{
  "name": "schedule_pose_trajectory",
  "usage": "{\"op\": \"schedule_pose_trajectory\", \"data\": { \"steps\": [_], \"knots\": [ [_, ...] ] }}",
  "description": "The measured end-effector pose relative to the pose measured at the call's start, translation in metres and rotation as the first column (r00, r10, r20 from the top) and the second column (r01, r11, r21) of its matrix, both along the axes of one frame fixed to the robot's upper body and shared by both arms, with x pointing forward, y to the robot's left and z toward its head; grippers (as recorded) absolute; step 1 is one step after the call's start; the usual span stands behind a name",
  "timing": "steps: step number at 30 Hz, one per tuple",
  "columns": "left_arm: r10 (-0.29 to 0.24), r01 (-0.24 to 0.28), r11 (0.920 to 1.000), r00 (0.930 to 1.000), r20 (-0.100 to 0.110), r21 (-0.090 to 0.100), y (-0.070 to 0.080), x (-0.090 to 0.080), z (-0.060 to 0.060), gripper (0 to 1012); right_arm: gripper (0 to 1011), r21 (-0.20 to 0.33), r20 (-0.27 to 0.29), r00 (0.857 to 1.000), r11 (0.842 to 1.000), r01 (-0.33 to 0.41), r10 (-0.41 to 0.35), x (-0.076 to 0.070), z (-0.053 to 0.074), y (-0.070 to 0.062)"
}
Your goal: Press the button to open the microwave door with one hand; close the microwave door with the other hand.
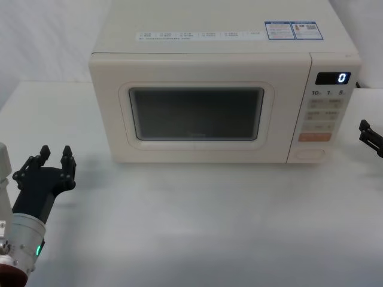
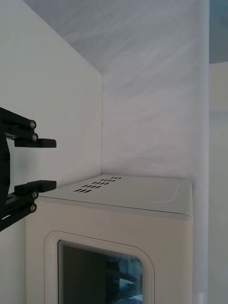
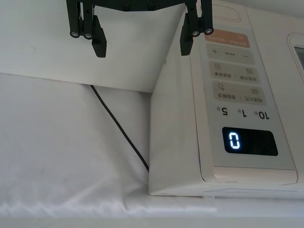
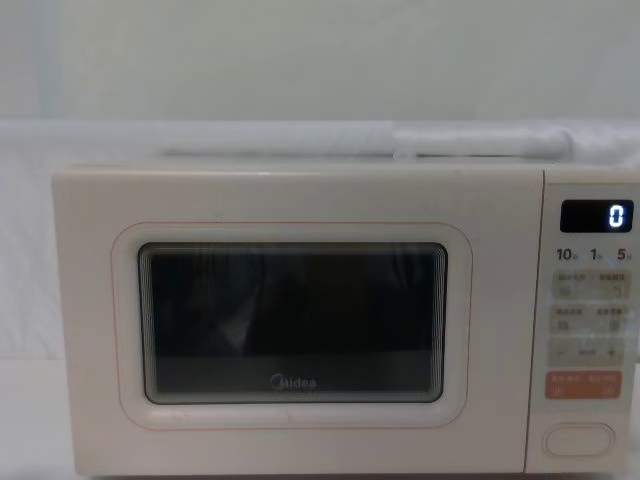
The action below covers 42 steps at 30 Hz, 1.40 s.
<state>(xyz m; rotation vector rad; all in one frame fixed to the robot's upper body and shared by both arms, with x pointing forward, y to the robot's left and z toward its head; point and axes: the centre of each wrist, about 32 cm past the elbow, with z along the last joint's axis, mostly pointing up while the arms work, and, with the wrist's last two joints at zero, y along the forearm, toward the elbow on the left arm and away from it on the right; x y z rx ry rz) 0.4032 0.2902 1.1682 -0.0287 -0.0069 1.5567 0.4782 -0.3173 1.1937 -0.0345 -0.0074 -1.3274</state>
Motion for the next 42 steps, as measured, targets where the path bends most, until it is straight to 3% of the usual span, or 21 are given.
{"op": "schedule_pose_trajectory", "data": {
  "steps": [18, 42],
  "knots": [
    [-0.001, 0.001, 1.0, 1.0, 0.001, -0.002, 0.0, 0.0, 0.0, 980, 1002, 0.0, 0.0, 1.0, 1.0, 0.0, 0.0, 0.0, 0.0, 0.0],
    [-0.001, 0.001, 1.0, 1.0, 0.001, -0.001, 0.0, 0.0, 0.0, 1001, 1002, 0.0, 0.0, 1.0, 1.0, 0.0, 0.0, 0.0, 0.0, 0.0]
  ]
}}
